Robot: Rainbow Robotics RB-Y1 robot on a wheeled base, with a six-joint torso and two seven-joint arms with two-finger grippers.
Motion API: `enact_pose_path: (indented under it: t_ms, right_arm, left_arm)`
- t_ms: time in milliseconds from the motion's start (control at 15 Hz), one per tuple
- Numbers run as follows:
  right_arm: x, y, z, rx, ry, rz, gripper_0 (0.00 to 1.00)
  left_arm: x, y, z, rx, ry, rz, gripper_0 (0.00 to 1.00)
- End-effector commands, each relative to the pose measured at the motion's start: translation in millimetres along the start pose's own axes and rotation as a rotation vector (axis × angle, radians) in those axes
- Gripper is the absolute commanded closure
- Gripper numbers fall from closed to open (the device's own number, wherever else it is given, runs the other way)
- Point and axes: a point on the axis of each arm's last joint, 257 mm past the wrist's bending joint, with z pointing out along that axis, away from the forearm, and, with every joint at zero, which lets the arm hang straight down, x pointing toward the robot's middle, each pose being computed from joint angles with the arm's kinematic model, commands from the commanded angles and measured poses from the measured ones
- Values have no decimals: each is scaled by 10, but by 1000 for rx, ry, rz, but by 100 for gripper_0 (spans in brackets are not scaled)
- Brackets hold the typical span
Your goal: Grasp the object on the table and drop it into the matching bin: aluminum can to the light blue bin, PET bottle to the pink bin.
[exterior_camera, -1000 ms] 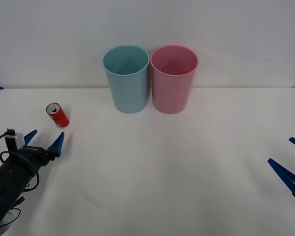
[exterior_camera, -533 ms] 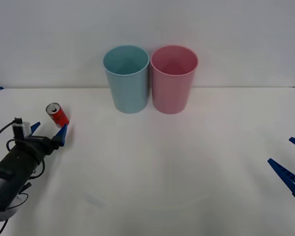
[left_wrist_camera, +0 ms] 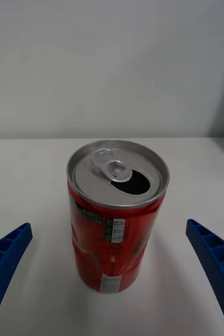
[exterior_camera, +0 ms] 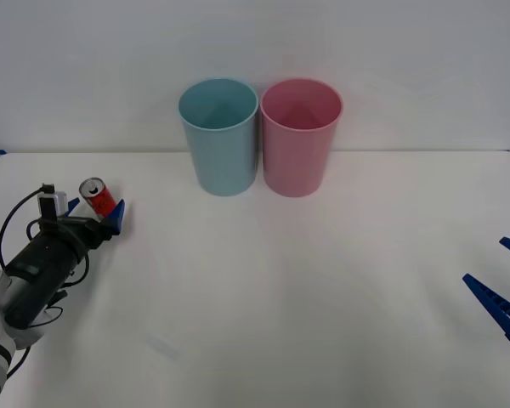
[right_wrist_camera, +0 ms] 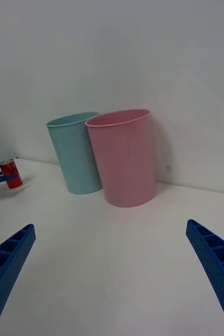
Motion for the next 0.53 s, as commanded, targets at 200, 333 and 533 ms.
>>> enact_pose_path:
  t_ms: [200,333,533]
  right_arm:
    - [0,0,0,0,0,0,0]
    - [0,0,0,0,0,0,0]
    - [0,0,0,0,0,0,0]
  left_arm:
    - [-60,2,194,-20,19,11,0]
    - [-71,-25,216,-21,18,12,0]
    - [-82,-42,229,-19,17,13,18]
